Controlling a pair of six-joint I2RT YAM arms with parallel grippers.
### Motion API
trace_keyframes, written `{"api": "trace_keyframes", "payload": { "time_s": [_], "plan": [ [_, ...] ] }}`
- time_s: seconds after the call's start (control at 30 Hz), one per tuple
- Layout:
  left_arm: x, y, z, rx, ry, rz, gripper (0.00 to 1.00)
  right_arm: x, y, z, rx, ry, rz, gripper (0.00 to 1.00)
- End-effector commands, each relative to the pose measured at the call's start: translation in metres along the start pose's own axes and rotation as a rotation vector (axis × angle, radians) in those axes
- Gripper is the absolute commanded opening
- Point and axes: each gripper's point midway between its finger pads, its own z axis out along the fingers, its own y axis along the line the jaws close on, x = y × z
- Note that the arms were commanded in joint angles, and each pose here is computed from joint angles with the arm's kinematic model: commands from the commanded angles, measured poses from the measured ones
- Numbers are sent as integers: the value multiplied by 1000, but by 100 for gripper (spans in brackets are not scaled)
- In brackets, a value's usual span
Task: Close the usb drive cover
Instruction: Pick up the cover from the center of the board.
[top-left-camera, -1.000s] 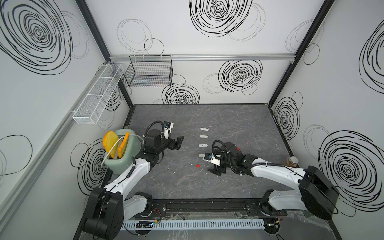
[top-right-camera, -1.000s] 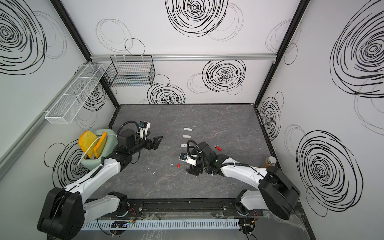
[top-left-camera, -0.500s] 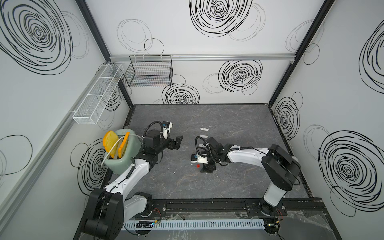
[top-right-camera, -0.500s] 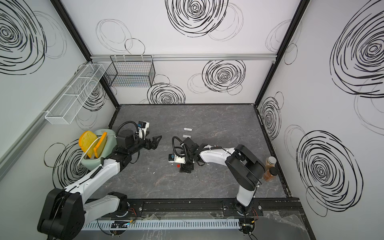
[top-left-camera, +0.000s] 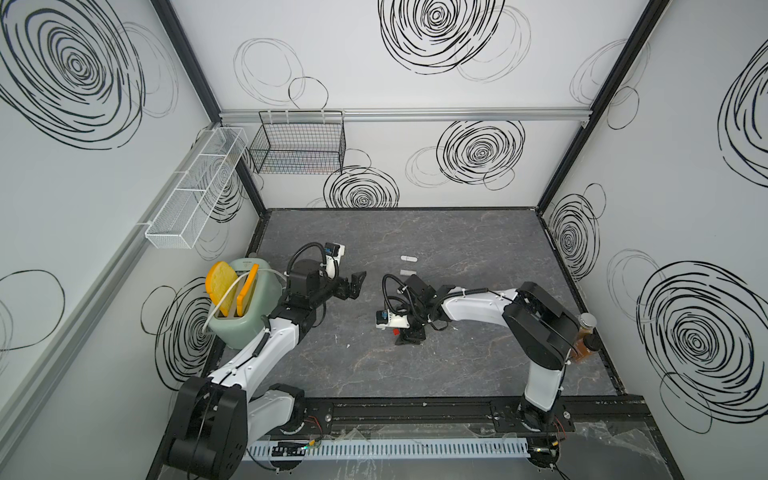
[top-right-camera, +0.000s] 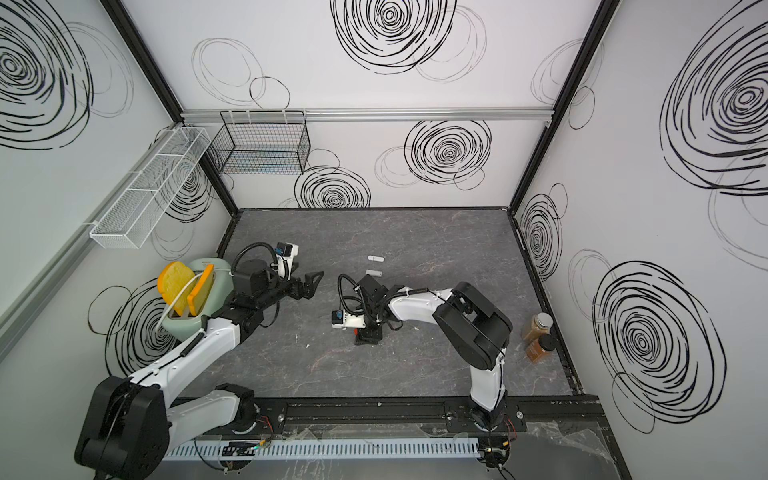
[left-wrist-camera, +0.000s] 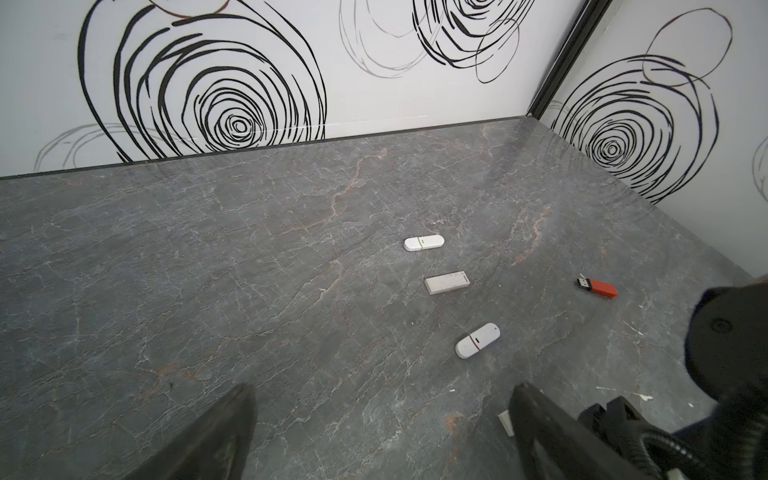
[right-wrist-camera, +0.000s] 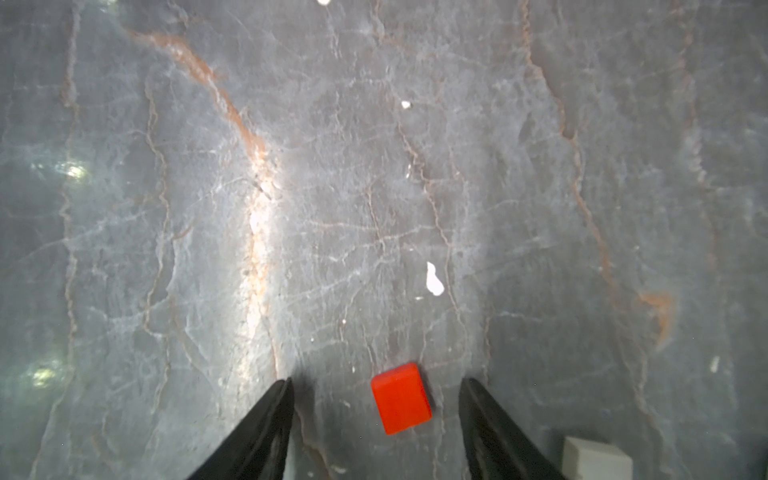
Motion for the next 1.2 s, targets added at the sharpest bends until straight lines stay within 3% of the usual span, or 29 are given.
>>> {"api": "trace_keyframes", "payload": {
  "time_s": [0.0, 0.43, 0.67, 1.17],
  "plan": [
    [-12, -1, -4, 5, -49, 27, 99, 13, 15, 10, -77, 62, 16, 58],
    [-12, 1, -4, 0, -50, 26, 99, 27, 18, 0, -35, 113, 43, 51],
    [-13, 1, -4, -2, -51, 27, 99, 26, 15, -5, -7, 110, 51, 41],
    [-12, 2, -4, -4, -51, 30, 98, 26, 6, -3, 39, 121, 70, 31]
  ]
}}
